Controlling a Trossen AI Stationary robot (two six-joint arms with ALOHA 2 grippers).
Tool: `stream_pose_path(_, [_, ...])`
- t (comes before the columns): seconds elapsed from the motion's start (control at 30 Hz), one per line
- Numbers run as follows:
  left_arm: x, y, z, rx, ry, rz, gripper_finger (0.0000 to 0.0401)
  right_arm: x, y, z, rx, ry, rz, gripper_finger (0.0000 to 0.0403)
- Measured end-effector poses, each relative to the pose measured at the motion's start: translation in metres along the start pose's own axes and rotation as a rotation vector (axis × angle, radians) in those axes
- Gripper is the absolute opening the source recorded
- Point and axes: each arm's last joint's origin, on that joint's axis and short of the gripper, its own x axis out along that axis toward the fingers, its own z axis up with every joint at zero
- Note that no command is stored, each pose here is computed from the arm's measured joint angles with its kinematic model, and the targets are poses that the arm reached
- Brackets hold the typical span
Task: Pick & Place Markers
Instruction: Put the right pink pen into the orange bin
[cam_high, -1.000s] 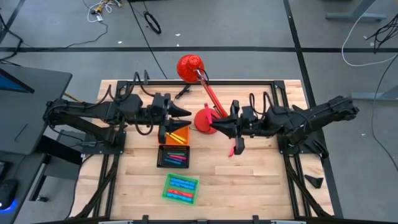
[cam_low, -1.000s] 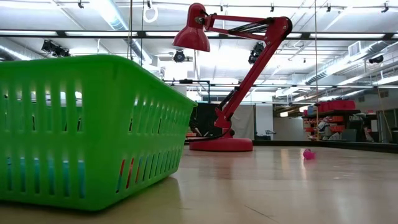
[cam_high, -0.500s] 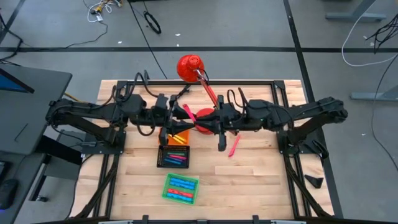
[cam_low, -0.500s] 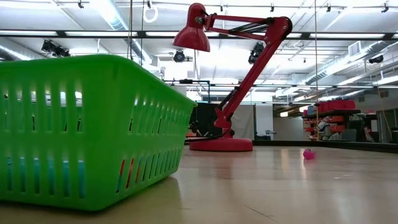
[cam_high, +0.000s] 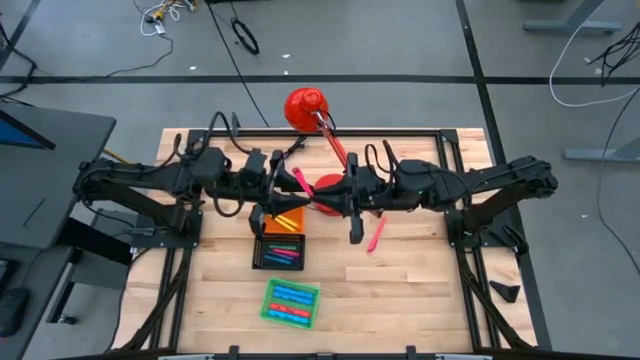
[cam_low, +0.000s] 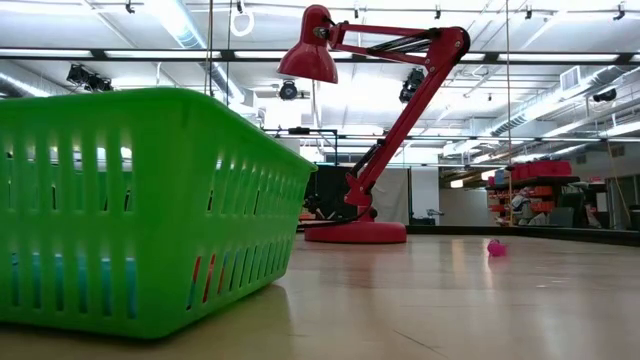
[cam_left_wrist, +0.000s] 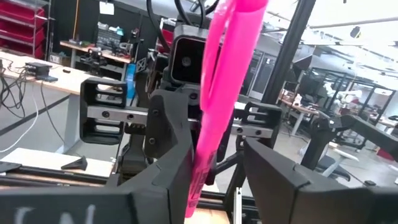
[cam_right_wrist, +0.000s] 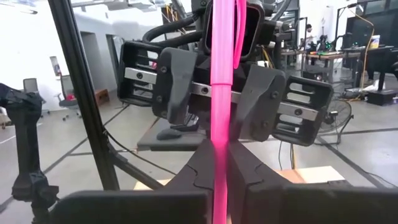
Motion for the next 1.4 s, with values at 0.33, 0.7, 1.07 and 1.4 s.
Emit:
stream_pose_path(0.33, [0.001,0.002,-0.001,-0.002,-0.003,0.021,0.0069,0.000,0.000,-0.001,0.002,0.005,-0.001,0.0008])
stream_pose_path(0.7, [0.002,0.003,-0.001,-0.003,-0.007,0.046,0.0032,0.000,0.000,-0.002,-0.009,0.017,-0.005,0.0084])
stream_pose_path(1.07, [-0.003,0.018,0.000,0.025,0.239,0.136,0.0032,-0.044,-0.005,0.020,0.006,0.111,-0.012,0.0192])
stream_pose_path(1.4, [-0.018,0.030,0.005,0.134,0.475,0.229,0.0032,-0.093,-0.011,0.053,-0.005,0.038,-0.006,0.0193])
